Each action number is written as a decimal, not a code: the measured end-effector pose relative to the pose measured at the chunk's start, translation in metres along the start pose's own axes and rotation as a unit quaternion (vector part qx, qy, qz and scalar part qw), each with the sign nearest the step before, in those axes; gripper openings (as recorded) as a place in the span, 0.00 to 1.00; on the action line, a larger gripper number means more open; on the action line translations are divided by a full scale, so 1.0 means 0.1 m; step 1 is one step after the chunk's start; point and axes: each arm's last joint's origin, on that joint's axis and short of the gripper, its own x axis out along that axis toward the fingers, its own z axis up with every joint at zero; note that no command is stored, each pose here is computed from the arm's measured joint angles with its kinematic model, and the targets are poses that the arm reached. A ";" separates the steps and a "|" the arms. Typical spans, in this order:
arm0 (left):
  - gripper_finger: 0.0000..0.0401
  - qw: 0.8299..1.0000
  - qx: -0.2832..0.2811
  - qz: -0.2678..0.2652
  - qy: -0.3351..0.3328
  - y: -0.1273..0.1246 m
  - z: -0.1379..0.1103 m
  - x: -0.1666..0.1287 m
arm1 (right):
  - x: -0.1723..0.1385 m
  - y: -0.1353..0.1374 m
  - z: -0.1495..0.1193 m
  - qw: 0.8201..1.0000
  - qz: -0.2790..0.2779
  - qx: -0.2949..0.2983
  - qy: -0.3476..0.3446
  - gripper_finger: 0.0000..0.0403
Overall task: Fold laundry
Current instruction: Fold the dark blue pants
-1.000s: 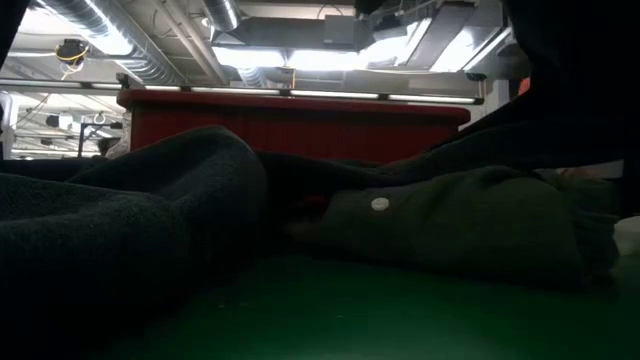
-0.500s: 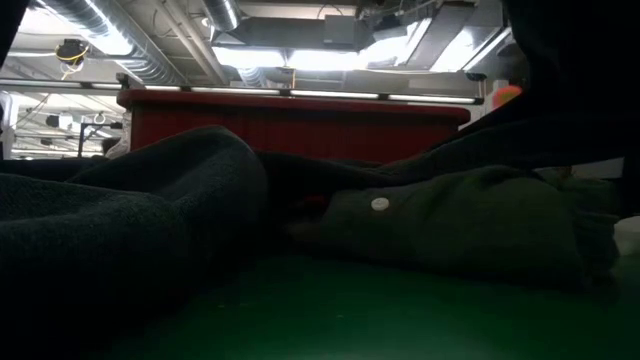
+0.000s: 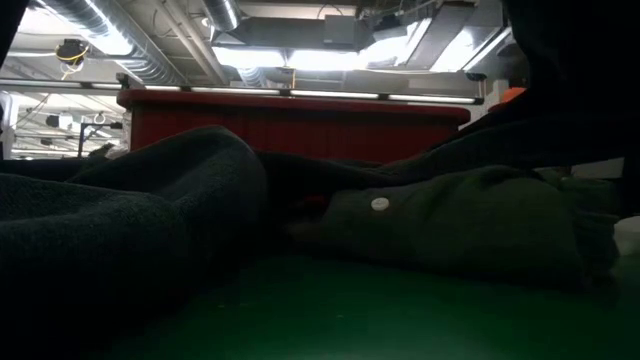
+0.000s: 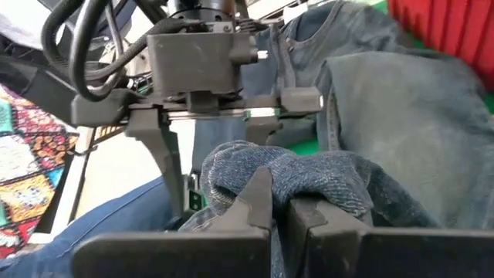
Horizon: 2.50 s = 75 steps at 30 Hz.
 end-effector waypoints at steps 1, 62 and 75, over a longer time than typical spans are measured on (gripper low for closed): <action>0.58 1.000 0.000 -0.001 -0.004 0.00 0.01 0.00 | 0.00 0.00 0.00 1.000 -0.003 -0.001 -0.003 0.01; 0.25 0.996 -0.015 0.084 -0.038 0.21 0.06 0.05 | 0.14 0.12 0.05 0.999 0.039 -0.024 -0.020 0.01; 0.01 0.999 -0.016 0.046 -0.017 0.18 0.07 0.02 | 0.14 0.12 0.05 0.999 0.039 -0.025 -0.021 0.01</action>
